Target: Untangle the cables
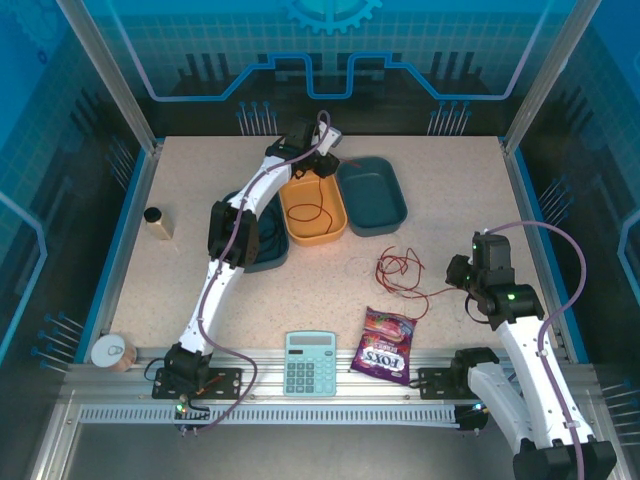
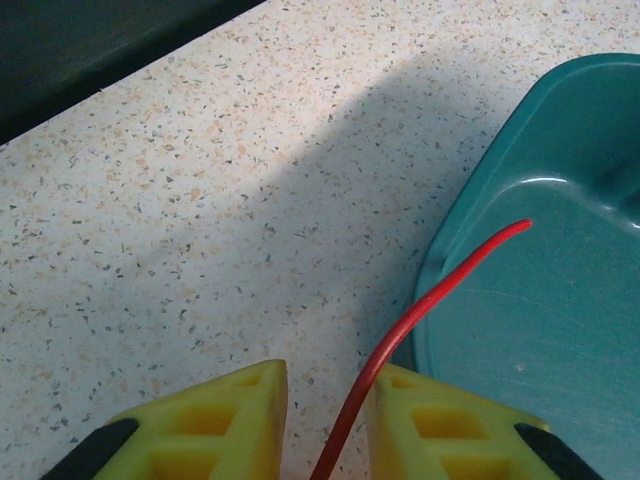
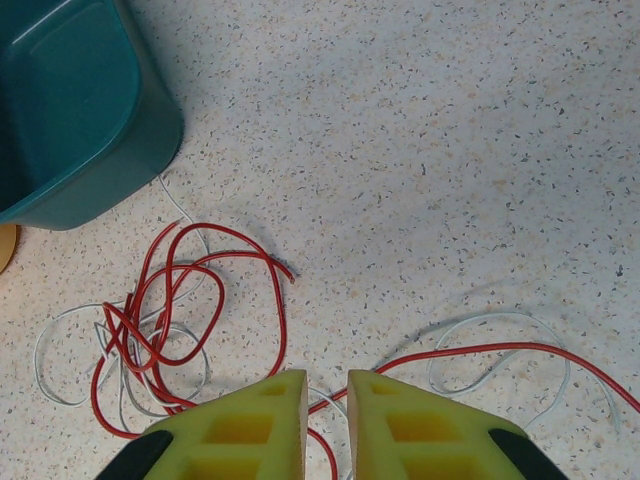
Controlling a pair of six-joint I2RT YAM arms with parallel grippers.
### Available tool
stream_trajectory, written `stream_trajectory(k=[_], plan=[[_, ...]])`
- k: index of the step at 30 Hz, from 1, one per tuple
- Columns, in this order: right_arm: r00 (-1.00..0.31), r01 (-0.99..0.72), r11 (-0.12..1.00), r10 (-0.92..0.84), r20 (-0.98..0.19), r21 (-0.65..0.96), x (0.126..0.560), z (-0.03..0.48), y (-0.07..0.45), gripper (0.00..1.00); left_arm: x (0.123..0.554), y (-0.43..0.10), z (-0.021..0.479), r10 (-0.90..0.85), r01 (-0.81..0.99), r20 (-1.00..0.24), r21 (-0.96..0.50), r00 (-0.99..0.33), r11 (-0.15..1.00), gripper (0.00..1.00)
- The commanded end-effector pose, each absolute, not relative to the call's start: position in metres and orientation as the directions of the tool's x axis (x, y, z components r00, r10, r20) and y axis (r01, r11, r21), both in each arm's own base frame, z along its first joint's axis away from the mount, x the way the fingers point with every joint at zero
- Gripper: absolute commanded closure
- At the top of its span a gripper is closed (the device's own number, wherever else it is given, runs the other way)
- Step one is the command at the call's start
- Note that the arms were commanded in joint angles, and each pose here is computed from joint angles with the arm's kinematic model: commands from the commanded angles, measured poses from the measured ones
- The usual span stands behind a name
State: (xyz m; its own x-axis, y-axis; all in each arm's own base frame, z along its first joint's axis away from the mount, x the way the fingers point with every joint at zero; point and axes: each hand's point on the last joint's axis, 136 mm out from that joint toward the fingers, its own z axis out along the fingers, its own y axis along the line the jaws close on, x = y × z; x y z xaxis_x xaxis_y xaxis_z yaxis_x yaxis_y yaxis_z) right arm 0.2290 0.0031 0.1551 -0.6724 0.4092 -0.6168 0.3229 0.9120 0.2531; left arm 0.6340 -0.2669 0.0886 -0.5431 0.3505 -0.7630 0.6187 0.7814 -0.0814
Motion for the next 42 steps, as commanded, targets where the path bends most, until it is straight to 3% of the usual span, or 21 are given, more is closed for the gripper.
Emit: stream_trajectory(k=[1,10,15,29,42], plan=[[-0.654,0.342,0.904,0.426,-0.625,0.258,0.229,0.162,-0.001,0.80,0.644,-0.268,0.116,0.322,0.617,-0.809,-0.063,-0.492,0.784,0.76],[-0.655,0.343,0.904,0.426,-0.624,0.256,0.229,0.160,-0.001,0.80,0.648,-0.269,0.137,0.303,0.611,-0.837,-0.046,-0.455,0.790,0.95],[-0.657,0.342,0.903,0.427,-0.621,0.259,0.229,0.159,0.000,0.80,0.644,-0.267,0.152,0.289,0.605,-0.849,-0.044,-0.442,0.795,1.00],[-0.648,0.325,0.904,0.426,-0.632,0.276,0.229,0.163,0.002,0.80,0.598,-0.249,0.199,0.227,0.562,-0.860,-0.081,-0.456,0.823,1.00],[-0.641,0.310,0.905,0.425,-0.639,0.291,0.226,0.162,0.004,0.80,0.523,-0.204,0.159,-0.002,0.256,-0.716,-0.252,-0.698,0.933,1.00]])
